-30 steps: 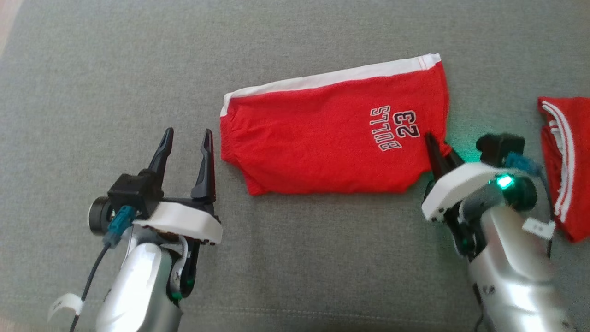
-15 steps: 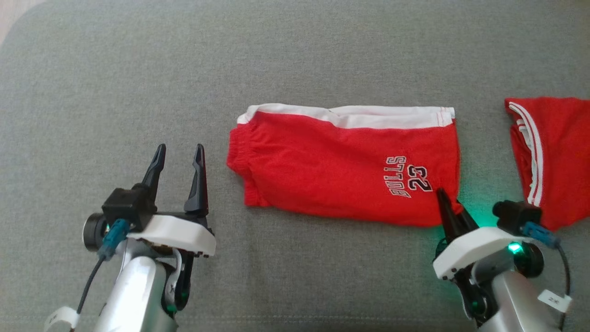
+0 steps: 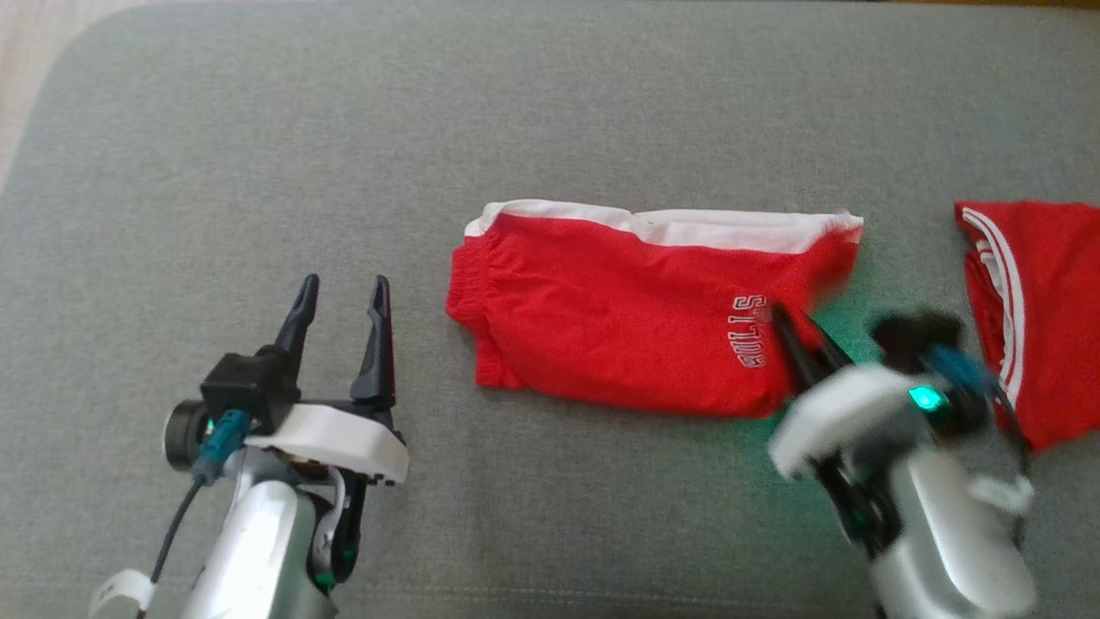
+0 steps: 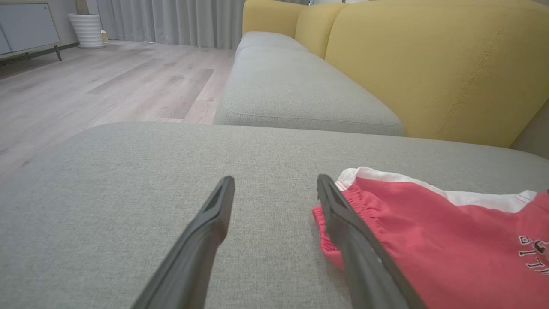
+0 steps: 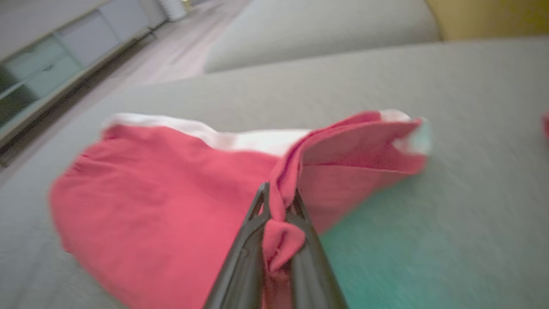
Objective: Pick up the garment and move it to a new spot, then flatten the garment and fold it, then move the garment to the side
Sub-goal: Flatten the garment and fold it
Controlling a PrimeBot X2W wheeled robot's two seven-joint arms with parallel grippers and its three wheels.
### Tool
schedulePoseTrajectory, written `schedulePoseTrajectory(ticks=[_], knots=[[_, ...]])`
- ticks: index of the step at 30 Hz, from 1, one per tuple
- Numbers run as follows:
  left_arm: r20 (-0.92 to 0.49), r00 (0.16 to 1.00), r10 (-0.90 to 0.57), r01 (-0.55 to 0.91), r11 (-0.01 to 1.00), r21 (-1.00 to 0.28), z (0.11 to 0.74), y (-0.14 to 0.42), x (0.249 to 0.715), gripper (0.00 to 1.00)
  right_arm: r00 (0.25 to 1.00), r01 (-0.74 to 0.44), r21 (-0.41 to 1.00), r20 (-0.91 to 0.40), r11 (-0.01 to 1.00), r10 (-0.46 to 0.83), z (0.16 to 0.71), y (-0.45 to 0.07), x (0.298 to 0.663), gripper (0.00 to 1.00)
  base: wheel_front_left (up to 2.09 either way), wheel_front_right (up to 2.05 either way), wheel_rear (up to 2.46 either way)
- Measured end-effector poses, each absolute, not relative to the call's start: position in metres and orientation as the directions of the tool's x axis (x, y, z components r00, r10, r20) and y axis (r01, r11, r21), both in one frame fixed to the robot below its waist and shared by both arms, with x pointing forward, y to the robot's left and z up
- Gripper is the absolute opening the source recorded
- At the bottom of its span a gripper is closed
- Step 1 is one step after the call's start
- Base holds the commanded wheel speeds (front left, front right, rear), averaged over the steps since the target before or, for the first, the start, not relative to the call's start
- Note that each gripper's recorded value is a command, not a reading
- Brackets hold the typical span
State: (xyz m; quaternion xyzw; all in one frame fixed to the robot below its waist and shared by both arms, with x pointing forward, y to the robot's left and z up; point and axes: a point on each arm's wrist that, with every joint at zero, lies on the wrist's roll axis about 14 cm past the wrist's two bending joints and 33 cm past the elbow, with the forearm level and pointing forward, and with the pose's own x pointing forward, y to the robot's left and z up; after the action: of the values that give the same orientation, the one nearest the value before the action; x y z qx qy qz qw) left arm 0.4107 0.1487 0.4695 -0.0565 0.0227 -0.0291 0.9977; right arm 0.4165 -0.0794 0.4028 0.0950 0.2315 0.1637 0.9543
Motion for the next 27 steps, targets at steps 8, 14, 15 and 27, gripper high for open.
schedulePoseTrajectory(ticks=[8, 14, 15, 27], knots=[[-0.015, 1.000, -0.027, 0.025, 0.993, -0.119, 0.482, 0.157, 0.400, 1.00, 0.704, -0.640, 0.236, -0.203, 0.731, 0.681, 0.495, 0.043, 0.422, 0.00, 0.00, 0.00, 0.00], [-0.011, 1.000, 0.021, -0.022, 0.993, -0.117, 0.484, 0.172, 0.391, 1.00, 0.547, -0.714, 0.316, -0.304, 0.624, 0.780, 0.457, 0.086, 0.383, 0.00, 0.00, 0.00, 0.00], [-0.014, 1.000, 0.027, -0.029, 0.993, -0.116, 0.484, 0.174, 0.390, 1.00, 0.534, -0.716, 0.326, -0.315, 0.617, 0.785, 0.451, 0.088, 0.379, 0.00, 0.00, 0.00, 0.00], [-0.032, 0.999, 0.023, -0.026, 0.992, -0.123, 0.477, 0.171, 0.392, 1.00, 0.515, -0.755, 0.339, -0.223, 0.561, 0.827, 0.458, 0.106, 0.377, 1.00, 0.00, 0.00, 0.00]])
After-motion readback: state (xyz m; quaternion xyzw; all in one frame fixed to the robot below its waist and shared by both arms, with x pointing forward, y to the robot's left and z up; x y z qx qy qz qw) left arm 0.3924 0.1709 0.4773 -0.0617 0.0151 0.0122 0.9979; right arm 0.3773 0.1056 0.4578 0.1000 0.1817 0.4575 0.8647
